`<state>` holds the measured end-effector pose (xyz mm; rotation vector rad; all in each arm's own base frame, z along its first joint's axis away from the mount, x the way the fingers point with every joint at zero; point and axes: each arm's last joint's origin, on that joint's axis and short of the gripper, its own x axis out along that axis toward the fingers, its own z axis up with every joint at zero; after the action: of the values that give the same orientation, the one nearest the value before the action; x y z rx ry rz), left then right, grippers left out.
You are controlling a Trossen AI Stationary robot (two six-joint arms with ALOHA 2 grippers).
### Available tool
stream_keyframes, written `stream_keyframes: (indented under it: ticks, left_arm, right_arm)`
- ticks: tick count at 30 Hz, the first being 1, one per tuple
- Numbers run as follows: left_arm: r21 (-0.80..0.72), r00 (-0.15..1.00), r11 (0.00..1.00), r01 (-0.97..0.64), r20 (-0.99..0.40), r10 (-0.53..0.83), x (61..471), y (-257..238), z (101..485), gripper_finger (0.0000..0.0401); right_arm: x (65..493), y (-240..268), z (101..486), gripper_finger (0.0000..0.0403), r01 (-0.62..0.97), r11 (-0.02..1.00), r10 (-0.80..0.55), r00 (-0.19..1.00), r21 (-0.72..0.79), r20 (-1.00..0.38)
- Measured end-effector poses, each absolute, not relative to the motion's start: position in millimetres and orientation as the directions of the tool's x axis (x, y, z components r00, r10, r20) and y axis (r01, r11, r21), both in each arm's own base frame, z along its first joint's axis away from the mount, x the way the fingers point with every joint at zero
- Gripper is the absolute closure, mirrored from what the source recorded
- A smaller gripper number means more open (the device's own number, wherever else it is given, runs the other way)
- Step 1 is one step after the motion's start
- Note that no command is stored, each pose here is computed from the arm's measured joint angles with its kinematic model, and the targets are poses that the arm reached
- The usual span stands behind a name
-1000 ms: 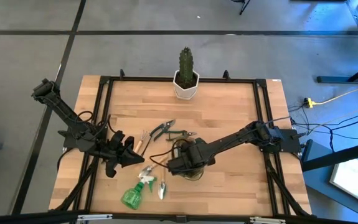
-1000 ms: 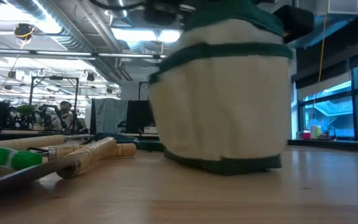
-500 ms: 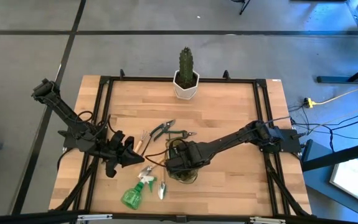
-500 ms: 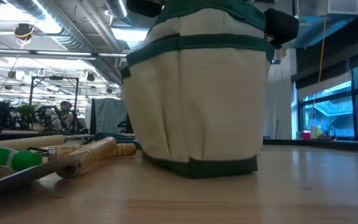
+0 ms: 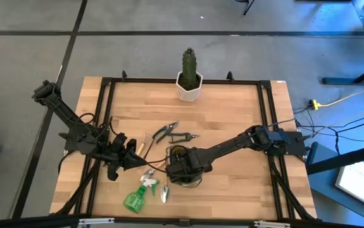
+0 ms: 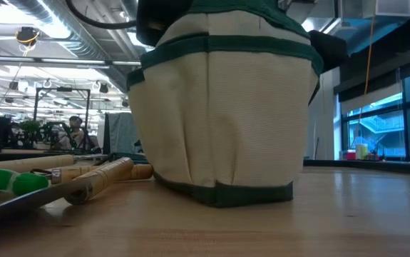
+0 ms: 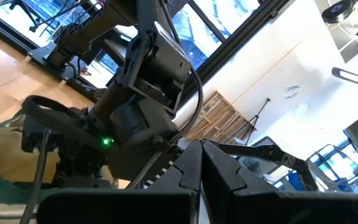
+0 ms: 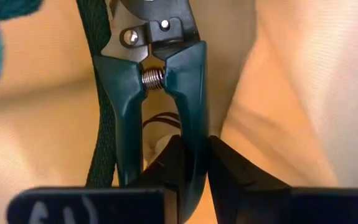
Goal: Pick & Place Garden tools in Gardening bag
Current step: Put the bottom green shears into the green gardening bag, then adjust the green gardening bag
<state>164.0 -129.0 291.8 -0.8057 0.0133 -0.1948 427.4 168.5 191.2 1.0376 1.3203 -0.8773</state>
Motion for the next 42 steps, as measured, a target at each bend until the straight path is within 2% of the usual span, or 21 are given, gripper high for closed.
stream_keyframes:
  ticks: [12, 20, 24, 33, 42]
  left_arm:
    - [-0.718, 0.982, 0.676, 0.168, 0.062, -0.178, 164, -129, 292, 0.0400]
    - [-0.718, 0.982, 0.676, 0.167, 0.062, -0.178, 164, -129, 292, 0.0400]
    - [-0.718, 0.982, 0.676, 0.168, 0.062, -0.178, 164, -129, 292, 0.0400]
    - [-0.718, 0.982, 0.676, 0.167, 0.062, -0.177, 164, -129, 292, 0.0400]
    - [-0.718, 0.982, 0.676, 0.167, 0.062, -0.177, 164, -129, 292, 0.0400]
  right_arm:
    - [428, 168, 191, 0.0355, 0.933, 0.346, 0.064, 0.077, 0.095, -0.995]
    - [428, 168, 191, 0.0246, 0.933, 0.348, 0.067, 0.077, 0.095, -0.995]
    - [428, 168, 191, 0.0217, 0.932, 0.348, 0.068, 0.081, 0.100, -0.994]
    - [434, 165, 212, 0.0213, 0.907, 0.397, 0.022, 0.142, 0.139, -0.990]
    - [431, 153, 232, 0.0209, 0.898, 0.431, -0.016, 0.109, 0.091, -0.994]
